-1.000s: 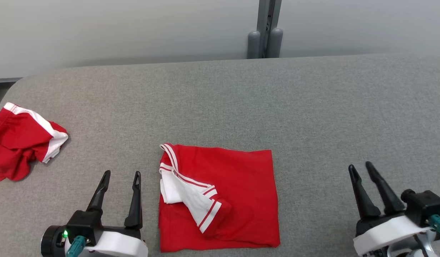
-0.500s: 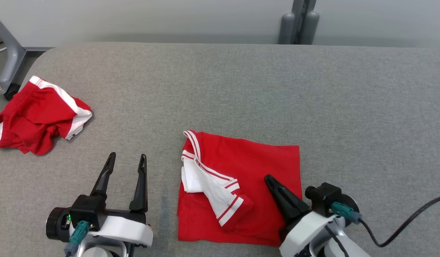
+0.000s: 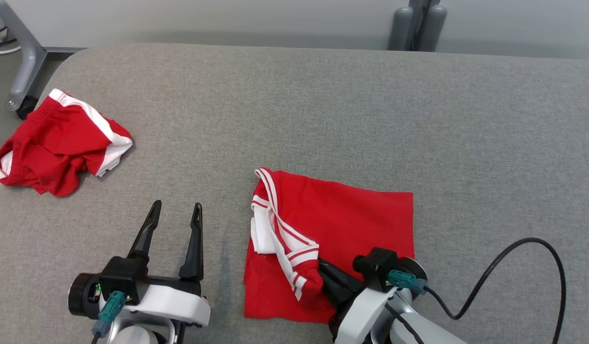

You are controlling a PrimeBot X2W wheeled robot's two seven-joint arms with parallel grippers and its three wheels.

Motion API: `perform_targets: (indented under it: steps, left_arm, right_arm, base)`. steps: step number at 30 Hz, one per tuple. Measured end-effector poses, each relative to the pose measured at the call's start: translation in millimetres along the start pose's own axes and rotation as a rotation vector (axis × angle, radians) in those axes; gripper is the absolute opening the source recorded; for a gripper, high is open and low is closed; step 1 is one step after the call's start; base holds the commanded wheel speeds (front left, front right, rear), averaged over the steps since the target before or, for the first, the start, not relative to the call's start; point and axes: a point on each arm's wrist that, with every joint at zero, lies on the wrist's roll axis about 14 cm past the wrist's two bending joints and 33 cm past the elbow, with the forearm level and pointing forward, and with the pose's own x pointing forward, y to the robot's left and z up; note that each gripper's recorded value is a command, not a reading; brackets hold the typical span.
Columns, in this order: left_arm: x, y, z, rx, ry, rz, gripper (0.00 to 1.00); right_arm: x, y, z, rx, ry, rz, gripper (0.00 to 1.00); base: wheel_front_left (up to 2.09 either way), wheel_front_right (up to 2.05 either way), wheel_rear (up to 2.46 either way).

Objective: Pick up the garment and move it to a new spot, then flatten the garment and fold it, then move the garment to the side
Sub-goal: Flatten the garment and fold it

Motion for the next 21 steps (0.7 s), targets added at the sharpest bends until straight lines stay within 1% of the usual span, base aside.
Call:
perform_targets:
  steps: [4, 7, 10, 16, 20, 21]
  left_arm:
    - [3, -3, -1, -0.001, 0.0, -0.009, 1.0]
    - [6, -6, -1, -0.003, -0.001, -0.017, 1.0]
    - [8, -9, -1, -0.004, 0.0, -0.027, 1.0]
    - [10, -16, 1, -0.006, -0.01, -0.046, 1.0]
    - [11, -18, 5, -0.005, -0.022, -0.054, 1.0]
    - [12, -18, 7, -0.004, -0.025, -0.053, 1.0]
  right_arm:
    - [3, 11, 5, 0.004, -0.014, 0.037, 0.0]
    - [6, 23, 20, -0.011, -0.057, 0.082, 0.0]
    - [4, 20, 32, -0.013, -0.094, 0.075, 0.0]
    - [-11, -19, 57, -0.009, -0.179, -0.051, 0.0]
    - [-36, -59, 75, -0.008, -0.255, -0.196, 0.0]
    - [-44, -69, 78, -0.01, -0.269, -0.234, 0.13]
  base:
    - [0.0, 0.0, 0.0]
    - [0.0, 0.0, 0.0]
    - [0.0, 0.0, 0.0]
    - [0.0, 0.0, 0.0]
    - [0.0, 0.0, 0.0]
    - [0.0, 0.0, 0.0]
